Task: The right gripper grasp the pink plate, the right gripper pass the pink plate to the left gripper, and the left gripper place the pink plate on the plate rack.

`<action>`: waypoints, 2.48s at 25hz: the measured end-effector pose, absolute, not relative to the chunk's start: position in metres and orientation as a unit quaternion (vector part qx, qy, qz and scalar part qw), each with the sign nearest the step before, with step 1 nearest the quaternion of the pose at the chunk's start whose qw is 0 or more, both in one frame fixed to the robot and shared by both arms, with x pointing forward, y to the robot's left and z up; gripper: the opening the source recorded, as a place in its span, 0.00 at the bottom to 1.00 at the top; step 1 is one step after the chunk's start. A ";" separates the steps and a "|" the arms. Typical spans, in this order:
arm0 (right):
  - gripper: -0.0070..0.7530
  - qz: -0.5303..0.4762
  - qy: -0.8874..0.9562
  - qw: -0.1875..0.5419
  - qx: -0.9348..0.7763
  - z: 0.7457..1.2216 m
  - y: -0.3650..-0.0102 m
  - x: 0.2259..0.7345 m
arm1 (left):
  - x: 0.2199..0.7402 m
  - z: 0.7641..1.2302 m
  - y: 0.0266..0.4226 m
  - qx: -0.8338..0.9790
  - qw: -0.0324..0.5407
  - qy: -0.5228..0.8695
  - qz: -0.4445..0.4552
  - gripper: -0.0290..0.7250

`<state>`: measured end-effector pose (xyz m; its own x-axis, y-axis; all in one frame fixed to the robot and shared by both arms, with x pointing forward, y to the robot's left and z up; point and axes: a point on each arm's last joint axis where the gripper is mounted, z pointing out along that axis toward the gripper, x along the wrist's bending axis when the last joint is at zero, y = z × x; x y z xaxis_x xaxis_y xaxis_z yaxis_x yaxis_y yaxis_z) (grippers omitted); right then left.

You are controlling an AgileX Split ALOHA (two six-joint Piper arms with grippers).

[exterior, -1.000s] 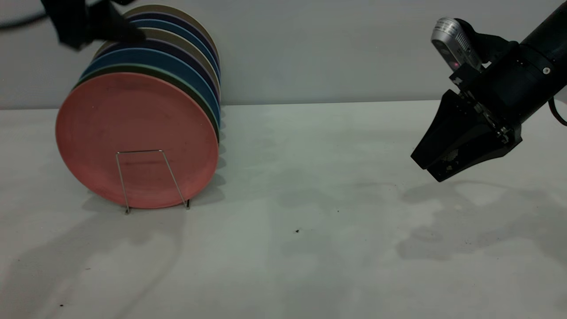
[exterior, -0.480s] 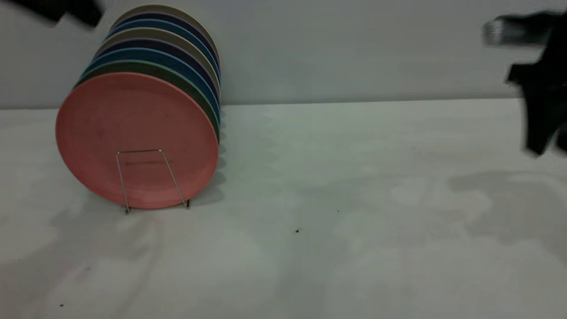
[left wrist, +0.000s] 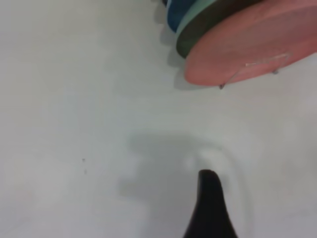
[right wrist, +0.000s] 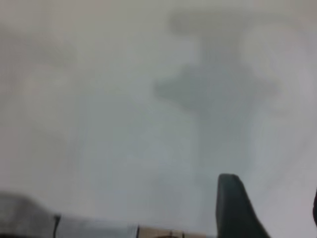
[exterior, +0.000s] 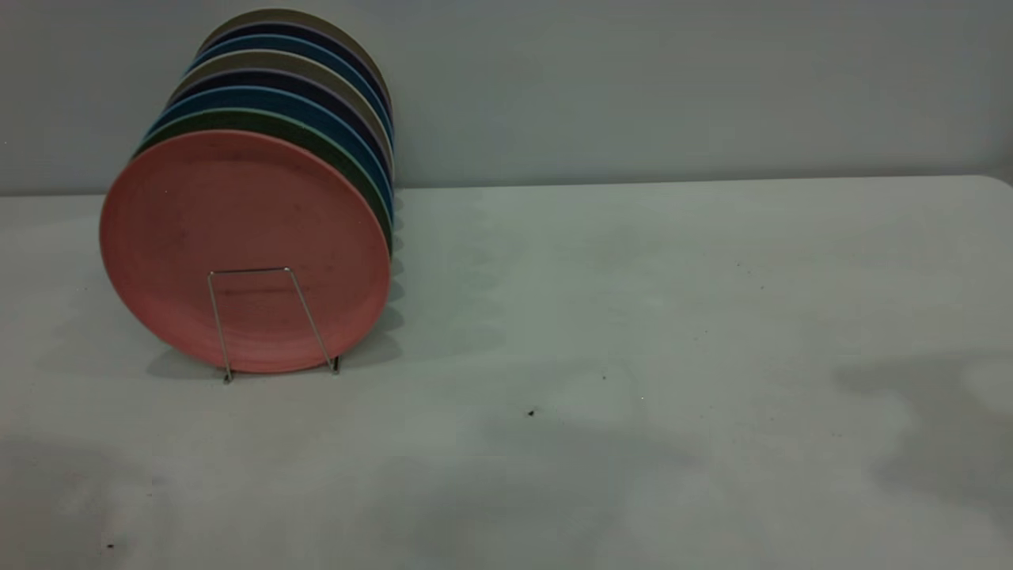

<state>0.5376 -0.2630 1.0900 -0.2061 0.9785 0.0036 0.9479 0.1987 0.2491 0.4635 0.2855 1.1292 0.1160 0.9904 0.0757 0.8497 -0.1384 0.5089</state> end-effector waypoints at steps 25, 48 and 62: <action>0.53 0.183 0.826 0.126 0.518 1.055 -0.271 0.307 | 0.262 1.060 0.299 0.682 0.277 0.632 0.244 0.82; 0.53 0.319 0.790 0.202 0.483 1.037 -0.284 0.261 | 0.228 1.033 0.301 0.674 0.306 0.614 0.272 0.82; 0.53 0.323 0.788 0.205 0.483 1.037 -0.284 0.260 | 0.228 1.033 0.301 0.674 0.307 0.614 0.272 0.82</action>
